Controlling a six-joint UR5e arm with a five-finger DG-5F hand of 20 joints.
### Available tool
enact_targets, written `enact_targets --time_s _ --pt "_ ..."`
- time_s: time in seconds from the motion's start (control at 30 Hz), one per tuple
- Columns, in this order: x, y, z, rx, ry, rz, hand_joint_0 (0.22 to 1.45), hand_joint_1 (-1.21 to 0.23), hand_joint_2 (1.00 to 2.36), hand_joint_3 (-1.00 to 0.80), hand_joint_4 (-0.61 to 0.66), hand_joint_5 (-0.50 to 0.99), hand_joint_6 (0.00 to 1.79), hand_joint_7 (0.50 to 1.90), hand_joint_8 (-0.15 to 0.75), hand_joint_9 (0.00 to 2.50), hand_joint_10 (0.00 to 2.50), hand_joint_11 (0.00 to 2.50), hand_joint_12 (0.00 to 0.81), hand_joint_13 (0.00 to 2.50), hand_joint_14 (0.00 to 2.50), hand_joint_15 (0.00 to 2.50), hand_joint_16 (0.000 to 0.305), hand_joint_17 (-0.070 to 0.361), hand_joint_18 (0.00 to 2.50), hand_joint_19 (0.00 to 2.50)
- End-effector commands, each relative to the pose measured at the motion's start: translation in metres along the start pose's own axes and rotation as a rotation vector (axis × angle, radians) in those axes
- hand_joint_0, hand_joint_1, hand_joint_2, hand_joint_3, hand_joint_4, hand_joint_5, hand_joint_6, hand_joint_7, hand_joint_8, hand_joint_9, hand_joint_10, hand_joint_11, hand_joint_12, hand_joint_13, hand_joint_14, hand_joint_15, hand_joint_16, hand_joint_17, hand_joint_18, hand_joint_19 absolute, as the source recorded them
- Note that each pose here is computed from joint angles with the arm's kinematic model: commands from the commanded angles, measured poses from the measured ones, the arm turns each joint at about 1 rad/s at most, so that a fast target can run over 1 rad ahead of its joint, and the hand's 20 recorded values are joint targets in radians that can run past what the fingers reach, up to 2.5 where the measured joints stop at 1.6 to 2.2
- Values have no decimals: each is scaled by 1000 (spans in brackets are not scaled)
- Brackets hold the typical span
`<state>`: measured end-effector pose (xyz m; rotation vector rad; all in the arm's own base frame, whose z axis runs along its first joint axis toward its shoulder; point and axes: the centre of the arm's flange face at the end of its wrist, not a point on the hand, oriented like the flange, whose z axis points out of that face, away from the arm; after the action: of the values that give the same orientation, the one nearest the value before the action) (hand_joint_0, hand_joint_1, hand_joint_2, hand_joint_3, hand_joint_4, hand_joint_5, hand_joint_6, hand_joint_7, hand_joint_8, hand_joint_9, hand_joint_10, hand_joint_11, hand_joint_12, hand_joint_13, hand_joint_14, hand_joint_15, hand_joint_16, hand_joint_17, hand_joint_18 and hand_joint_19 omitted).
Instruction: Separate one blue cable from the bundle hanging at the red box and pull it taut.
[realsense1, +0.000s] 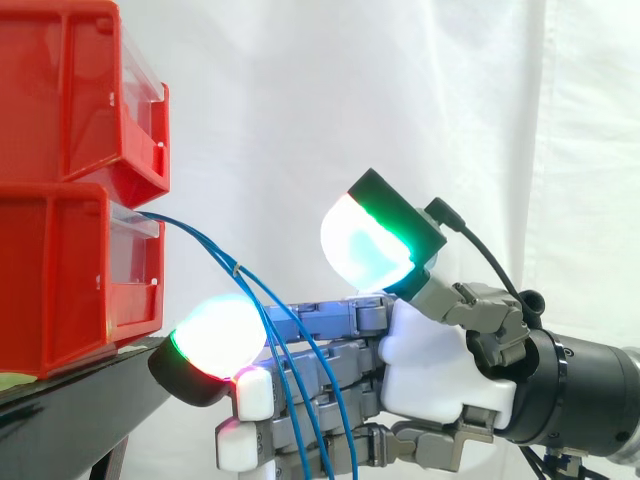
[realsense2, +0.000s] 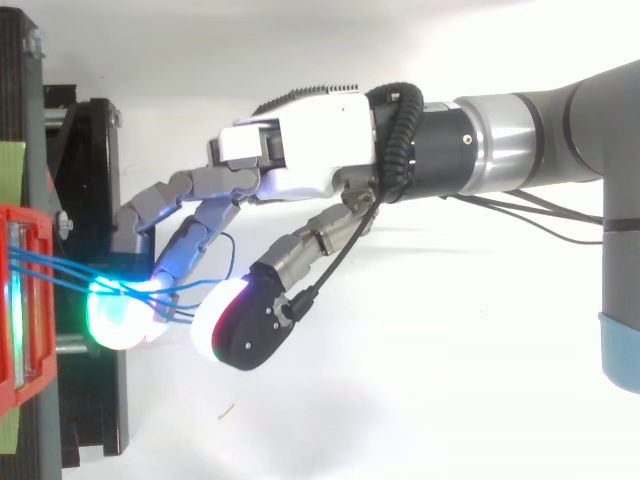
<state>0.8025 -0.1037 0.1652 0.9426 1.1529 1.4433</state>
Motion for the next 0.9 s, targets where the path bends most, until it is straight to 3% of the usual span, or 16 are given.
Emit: enact_targets --time_s 0.0,0.43,0.5,0.87 --pt "1 2 2 -18 3 -12 594 -594 1000 -500 252 -156 503 918 275 831 11 413 319 747 10 277 30 67 630 321" --pt "-8 1 -2 -10 -9 -35 592 -596 1001 -500 259 -154 503 926 276 834 11 418 317 758 10 279 30 68 643 329" --pt "-10 1 -2 -10 -11 -39 596 -487 1001 -485 246 -154 503 929 272 835 14 413 316 755 10 286 30 68 641 347" --pt "-12 1 -4 -5 -14 -40 621 -394 1003 -443 230 -149 503 926 273 835 11 413 317 751 12 293 31 69 630 365"
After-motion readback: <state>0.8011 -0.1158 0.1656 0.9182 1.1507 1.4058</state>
